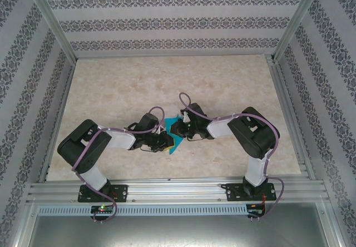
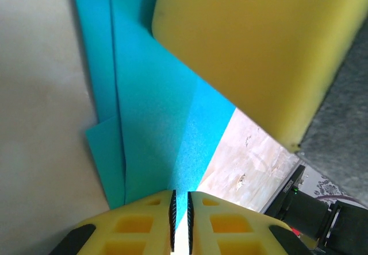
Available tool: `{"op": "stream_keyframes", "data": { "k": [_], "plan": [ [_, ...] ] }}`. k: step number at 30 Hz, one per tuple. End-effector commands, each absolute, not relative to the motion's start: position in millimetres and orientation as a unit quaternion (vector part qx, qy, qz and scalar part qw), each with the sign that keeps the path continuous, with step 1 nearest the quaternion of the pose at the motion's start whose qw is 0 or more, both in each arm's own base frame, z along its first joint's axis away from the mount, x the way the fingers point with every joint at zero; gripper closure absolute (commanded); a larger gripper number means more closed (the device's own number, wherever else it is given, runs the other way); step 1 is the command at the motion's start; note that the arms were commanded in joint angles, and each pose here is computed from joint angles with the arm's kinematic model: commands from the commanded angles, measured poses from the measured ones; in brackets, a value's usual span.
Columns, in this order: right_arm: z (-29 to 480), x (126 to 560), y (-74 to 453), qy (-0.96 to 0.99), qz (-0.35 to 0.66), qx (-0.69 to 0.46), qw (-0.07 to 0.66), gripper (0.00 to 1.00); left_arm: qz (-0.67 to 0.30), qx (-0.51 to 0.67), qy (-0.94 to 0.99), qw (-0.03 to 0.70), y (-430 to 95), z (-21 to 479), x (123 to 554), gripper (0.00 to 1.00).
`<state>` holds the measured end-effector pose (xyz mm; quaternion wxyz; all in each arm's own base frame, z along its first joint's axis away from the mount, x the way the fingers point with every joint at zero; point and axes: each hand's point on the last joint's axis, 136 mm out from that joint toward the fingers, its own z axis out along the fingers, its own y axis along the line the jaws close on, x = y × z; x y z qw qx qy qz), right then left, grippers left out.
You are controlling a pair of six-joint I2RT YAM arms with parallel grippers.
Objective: Fold a paper plane with a square sheet of paper (pick it up from the middle)
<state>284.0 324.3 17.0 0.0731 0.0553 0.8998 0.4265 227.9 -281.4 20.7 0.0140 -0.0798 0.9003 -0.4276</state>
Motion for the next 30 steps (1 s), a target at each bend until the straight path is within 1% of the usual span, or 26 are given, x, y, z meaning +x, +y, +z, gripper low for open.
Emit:
{"op": "stream_keyframes", "data": {
  "k": [1, 4, 9, 13, 16, 25, 29, 30],
  "plan": [
    [-33.2, 260.0, 295.4, 0.935, 0.342, 0.085, 0.038, 0.91, -0.409, -0.065, 0.909, -0.056, -281.3, -4.5, 187.7, 0.83],
    [-35.5, 259.3, 294.4, 0.936, 0.339, 0.087, 0.035, 0.91, -0.410, -0.057, 0.908, -0.064, -280.5, -3.8, 182.0, 0.82],
    [-34.2, 259.5, 294.4, 0.937, 0.337, 0.086, 0.036, 0.91, -0.414, -0.032, 0.908, -0.059, -283.9, 9.4, 179.9, 0.82],
    [-33.5, 260.0, 292.0, 0.939, 0.332, 0.085, 0.037, 0.91, -0.391, -0.015, 0.918, -0.059, -281.6, 13.8, 176.4, 0.82],
    [-33.9, 259.4, 291.1, 0.939, 0.330, 0.086, 0.037, 0.91, -0.373, -0.013, 0.926, -0.064, -276.9, 10.5, 171.4, 0.83],
    [-34.8, 259.0, 290.9, 0.940, 0.329, 0.086, 0.035, 0.91, -0.362, 0.007, 0.929, -0.080, -278.4, 7.9, 157.3, 0.83],
    [-35.5, 258.0, 289.5, 0.940, 0.327, 0.086, 0.035, 0.91, -0.328, 0.019, 0.940, -0.090, -272.4, -0.3, 145.9, 0.83],
    [-35.6, 258.3, 289.0, 0.940, 0.327, 0.087, 0.036, 0.91, -0.325, 0.019, 0.941, -0.092, -270.8, -1.5, 144.1, 0.85]
  ]
}}
